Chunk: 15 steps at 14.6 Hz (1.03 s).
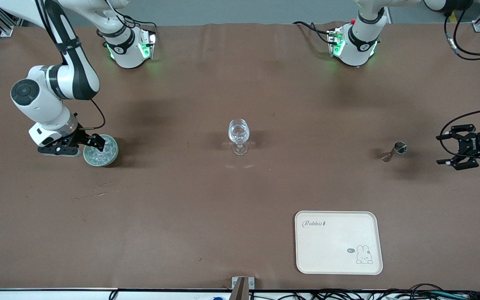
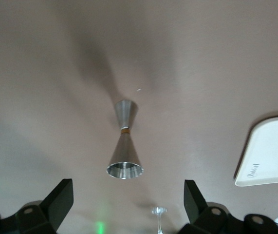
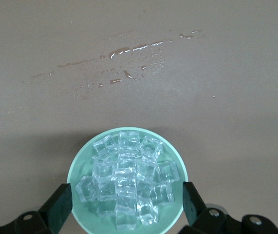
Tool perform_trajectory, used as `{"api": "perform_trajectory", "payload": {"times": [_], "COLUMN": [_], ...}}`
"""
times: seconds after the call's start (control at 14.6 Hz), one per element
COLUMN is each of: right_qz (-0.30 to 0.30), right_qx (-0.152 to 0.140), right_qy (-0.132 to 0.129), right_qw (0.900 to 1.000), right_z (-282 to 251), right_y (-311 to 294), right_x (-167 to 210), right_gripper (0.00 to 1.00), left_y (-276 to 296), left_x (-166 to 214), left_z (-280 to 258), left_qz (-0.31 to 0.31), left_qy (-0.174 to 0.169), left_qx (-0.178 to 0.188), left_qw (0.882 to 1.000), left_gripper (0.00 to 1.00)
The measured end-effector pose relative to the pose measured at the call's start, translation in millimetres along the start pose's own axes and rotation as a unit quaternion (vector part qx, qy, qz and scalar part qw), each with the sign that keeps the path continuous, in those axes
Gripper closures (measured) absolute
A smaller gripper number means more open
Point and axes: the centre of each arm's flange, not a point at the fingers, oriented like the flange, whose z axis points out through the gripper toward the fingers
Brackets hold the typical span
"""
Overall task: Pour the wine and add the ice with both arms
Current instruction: 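Reach the right gripper to the ice bowl while the left gripper reaches the jigger, then grasp an ice cube with the right gripper while the left gripper lifts the jigger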
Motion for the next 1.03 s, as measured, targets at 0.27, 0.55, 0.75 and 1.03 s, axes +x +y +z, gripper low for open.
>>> {"api": "perform_trajectory", "payload": {"times": [0.27, 0.55, 0.75, 1.03], "right_qz": [-0.016, -0.017, -0.020, -0.023], "right_qx": [-0.002, -0.002, -0.001, -0.001], "right_qy": [0.022, 0.018, 0.008, 0.006], "right_qw": [1.000, 1.000, 1.000, 1.000], "right_z": [19, 34, 40, 42], "right_y": [-2, 1, -1, -2], "right_x": [-15, -22, -31, -33], "right_gripper": [0.00, 0.01, 0.07, 0.19], "left_y": [-10, -10, -9, -19], "left_x": [22, 35, 42, 57], "left_z": [25, 49, 63, 93], "left_qz": [-0.025, -0.040, -0.049, -0.068], "left_qy": [-0.039, -0.070, -0.088, -0.118], "left_qx": [0.007, 0.001, -0.012, -0.028], "left_qw": [0.999, 0.997, 0.995, 0.990], "left_gripper": [0.00, 0.00, 0.00, 0.00]}}
